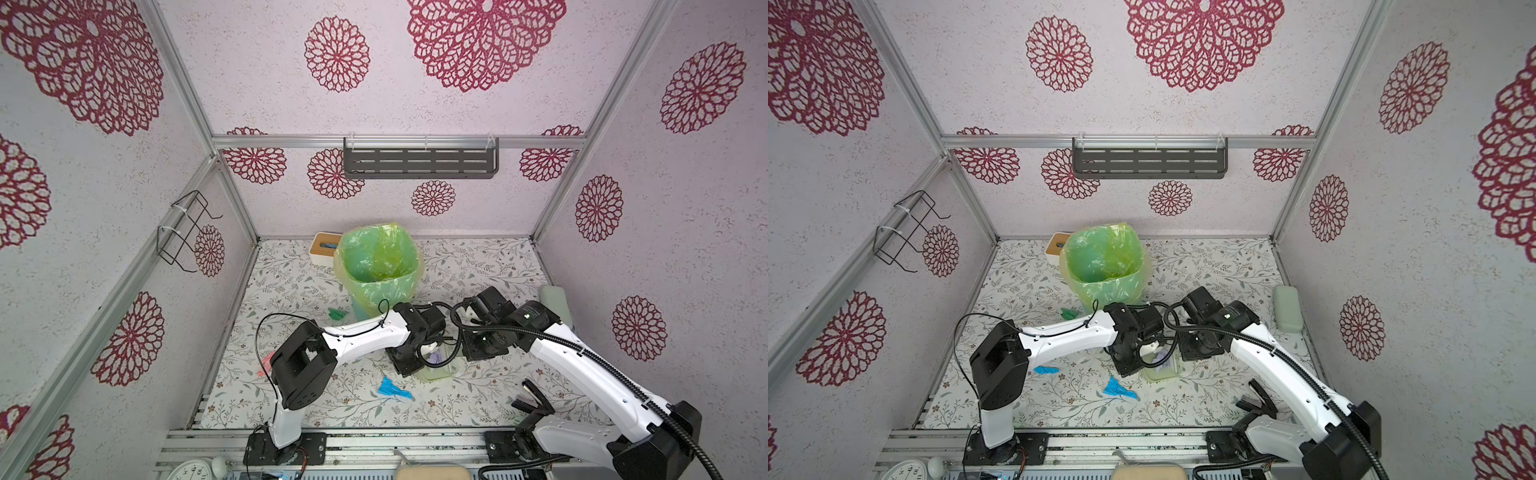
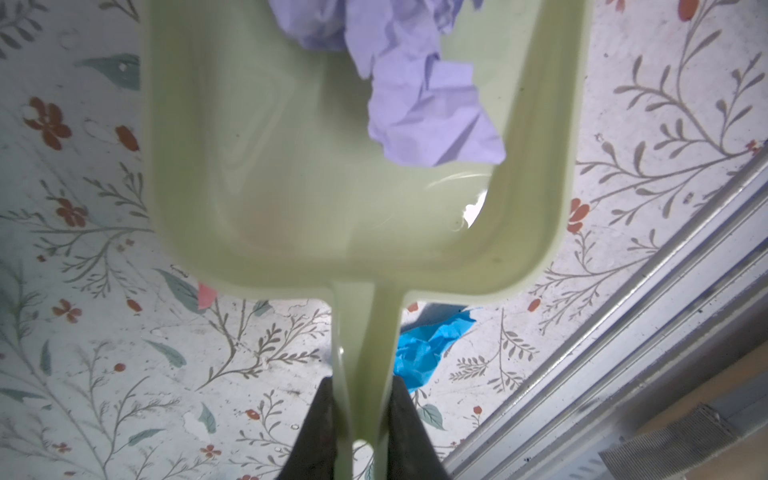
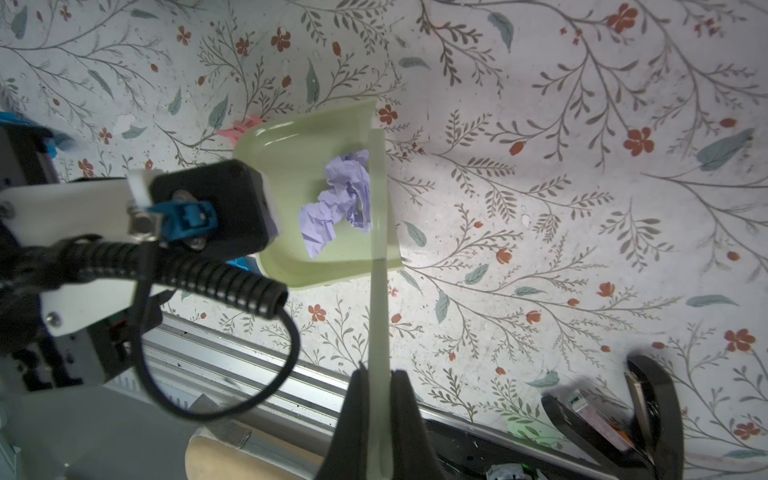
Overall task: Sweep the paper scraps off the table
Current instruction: 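Sweep the purple scrap into the dustpan with the right gripper's brush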
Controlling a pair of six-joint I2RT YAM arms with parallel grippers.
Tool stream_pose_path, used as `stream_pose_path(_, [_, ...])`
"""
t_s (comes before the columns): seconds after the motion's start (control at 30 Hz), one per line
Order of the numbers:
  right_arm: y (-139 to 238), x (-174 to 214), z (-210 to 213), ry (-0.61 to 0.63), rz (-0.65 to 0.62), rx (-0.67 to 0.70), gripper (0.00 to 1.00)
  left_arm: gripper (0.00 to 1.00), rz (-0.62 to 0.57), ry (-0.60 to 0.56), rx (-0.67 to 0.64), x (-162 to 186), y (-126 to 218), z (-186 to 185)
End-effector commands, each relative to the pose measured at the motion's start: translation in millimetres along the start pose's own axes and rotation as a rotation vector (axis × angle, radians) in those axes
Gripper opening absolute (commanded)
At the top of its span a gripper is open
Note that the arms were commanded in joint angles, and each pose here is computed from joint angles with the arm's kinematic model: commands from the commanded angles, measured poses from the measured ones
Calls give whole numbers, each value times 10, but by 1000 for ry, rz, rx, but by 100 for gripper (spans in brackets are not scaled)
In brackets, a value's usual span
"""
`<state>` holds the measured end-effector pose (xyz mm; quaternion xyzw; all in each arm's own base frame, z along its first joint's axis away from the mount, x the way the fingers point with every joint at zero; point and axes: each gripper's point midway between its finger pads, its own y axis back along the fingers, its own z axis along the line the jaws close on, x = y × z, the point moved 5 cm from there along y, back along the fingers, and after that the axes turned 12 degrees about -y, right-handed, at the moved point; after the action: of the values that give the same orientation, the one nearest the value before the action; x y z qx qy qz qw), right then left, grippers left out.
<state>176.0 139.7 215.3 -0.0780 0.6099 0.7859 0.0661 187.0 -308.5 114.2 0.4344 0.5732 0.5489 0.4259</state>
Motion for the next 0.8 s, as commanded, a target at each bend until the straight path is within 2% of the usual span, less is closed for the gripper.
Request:
stream_pose_path(0.0, [248, -65, -163, -42, -85, 78, 0, 10, -32, -7, -5, -43, 4, -4])
stream_pose_path(0.13, [280, -127, -272, -84, -126, 97, 0, 10, -51, -6, -13, -55, 9, 5])
stream_pose_path(0.37, [102, -286, -216, -86, -141, 100, 0, 9, -71, -1, -18, -77, -6, 26])
stream_pose_path(0.6, [13, -319, 25, -67, -111, -27, 0, 9, -76, 0, -23, -70, 8, 33])
stream_pose_path(0.77, [88, -231, 137, -64, -87, -116, 0, 9, -86, 5, -31, -69, 34, 44])
